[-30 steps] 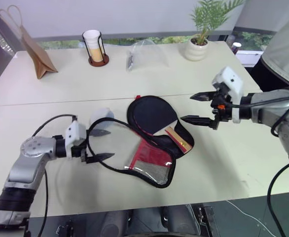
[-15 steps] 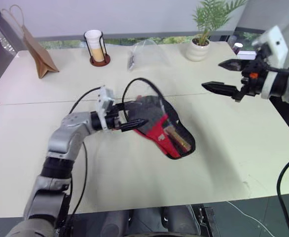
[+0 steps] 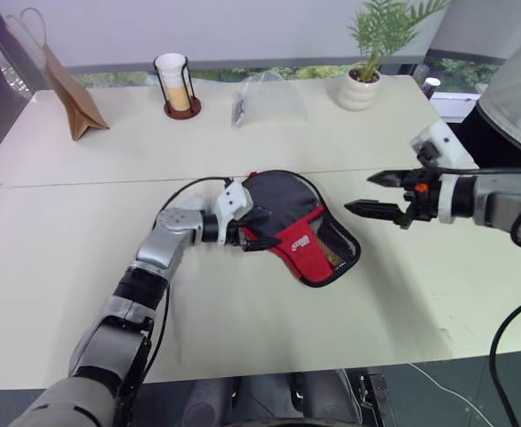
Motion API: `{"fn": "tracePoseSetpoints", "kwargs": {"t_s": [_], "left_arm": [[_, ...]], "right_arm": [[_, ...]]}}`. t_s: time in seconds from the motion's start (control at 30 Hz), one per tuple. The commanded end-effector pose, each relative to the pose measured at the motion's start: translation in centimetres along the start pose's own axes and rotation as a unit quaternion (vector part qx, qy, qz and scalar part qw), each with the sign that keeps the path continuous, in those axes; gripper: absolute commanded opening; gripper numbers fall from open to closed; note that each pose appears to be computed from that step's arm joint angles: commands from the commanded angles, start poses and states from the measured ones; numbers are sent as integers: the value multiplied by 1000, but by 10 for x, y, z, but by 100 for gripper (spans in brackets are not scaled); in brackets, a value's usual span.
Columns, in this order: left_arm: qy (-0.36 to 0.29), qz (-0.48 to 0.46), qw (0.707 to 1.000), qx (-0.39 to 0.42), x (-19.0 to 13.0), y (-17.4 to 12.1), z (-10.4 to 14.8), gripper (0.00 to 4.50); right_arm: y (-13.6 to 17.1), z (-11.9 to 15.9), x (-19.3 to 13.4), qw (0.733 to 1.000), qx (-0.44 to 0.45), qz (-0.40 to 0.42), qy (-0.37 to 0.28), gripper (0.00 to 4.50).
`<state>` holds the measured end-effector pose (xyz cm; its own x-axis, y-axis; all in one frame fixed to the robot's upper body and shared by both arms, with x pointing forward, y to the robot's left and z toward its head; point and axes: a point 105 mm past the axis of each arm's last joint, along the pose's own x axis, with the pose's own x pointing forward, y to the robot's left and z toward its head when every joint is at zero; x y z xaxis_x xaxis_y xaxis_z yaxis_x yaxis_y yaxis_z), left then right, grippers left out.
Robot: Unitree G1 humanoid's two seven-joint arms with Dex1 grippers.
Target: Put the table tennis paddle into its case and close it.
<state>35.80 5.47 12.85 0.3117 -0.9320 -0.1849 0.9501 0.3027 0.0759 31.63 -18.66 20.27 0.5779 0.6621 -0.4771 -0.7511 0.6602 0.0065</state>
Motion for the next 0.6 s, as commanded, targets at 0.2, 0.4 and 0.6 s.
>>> {"fn": "tracePoseSetpoints", "kwargs": {"t_s": [0.2,0.4,0.6], "left_arm": [[-124,16,992,17,-50,7,89,419],[-113,63,991,34,-83,10,95,419],[-104,116,987,30,-113,14,91,419]], "right_arm": [[-17,-43,27,991,95,55,75,443],[-15,-64,48,984,120,87,102,443],[-9,-74,63,976,142,119,112,443]]}}
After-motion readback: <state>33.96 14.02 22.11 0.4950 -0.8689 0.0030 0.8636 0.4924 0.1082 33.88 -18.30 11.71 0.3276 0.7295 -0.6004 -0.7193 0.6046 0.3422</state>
